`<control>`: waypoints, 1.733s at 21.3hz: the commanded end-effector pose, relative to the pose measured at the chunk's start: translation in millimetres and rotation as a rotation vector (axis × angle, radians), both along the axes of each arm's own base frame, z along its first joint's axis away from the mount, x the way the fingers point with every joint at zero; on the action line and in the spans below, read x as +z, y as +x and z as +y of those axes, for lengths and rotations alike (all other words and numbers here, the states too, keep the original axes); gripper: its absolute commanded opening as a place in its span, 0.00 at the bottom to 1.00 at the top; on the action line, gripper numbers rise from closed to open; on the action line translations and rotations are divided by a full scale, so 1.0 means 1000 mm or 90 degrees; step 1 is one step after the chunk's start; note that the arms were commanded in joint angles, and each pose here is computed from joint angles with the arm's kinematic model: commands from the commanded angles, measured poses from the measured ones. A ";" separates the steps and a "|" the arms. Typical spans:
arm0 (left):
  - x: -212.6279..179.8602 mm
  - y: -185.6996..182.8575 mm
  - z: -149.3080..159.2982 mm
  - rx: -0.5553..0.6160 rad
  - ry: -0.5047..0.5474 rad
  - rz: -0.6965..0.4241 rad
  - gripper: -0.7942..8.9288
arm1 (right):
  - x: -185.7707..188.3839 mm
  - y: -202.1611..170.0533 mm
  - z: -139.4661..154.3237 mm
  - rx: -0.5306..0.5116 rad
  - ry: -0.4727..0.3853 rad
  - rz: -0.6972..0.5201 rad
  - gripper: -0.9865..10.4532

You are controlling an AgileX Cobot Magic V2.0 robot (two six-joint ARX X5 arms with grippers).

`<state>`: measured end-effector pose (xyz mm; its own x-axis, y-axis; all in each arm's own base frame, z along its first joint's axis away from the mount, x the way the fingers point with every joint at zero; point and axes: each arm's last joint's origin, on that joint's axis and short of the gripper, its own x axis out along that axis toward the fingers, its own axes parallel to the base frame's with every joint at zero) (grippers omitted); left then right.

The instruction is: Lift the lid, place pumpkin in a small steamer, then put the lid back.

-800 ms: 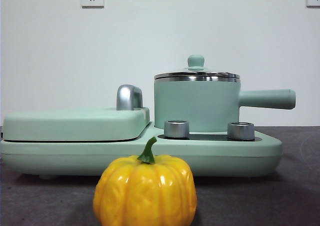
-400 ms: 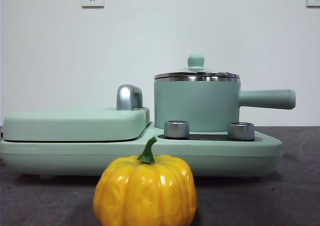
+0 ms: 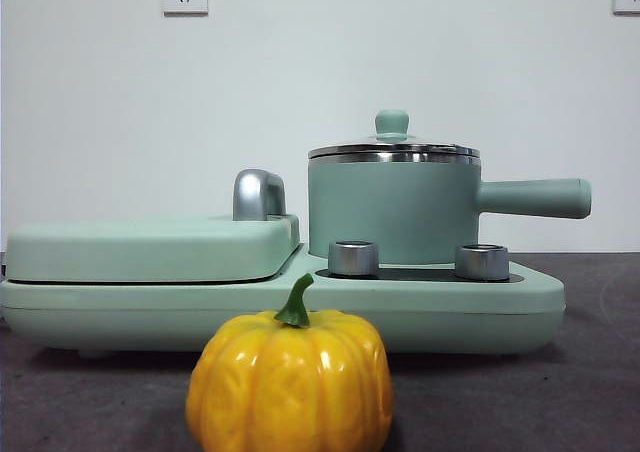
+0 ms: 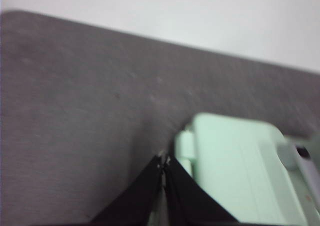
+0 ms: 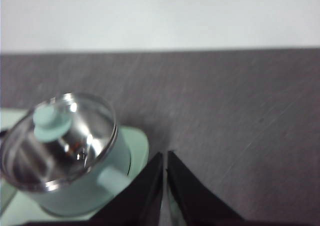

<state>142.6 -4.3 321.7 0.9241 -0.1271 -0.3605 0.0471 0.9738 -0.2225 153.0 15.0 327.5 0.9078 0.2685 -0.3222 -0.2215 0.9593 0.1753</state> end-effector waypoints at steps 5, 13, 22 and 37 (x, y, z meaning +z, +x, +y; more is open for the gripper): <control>0.001 0.024 -0.011 -0.136 0.061 0.063 0.09 | -0.012 0.026 0.008 0.120 -0.072 0.044 0.10; -0.010 0.032 -0.028 -0.295 0.230 0.097 0.09 | -0.026 0.028 0.025 0.249 -0.190 0.065 0.10; -0.008 0.034 -0.034 -0.333 0.271 0.062 0.38 | -0.028 0.024 0.035 0.308 -0.253 0.049 0.34; 0.003 0.047 -0.067 -0.403 0.276 -0.076 0.38 | -0.027 0.025 0.035 0.301 -0.243 0.044 0.34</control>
<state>186.7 -68.5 319.1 0.7570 -0.5000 -0.4206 0.6142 0.7642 0.1968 176.9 48.6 294.0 0.6797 0.4856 -0.5497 -0.6429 0.7552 -0.1279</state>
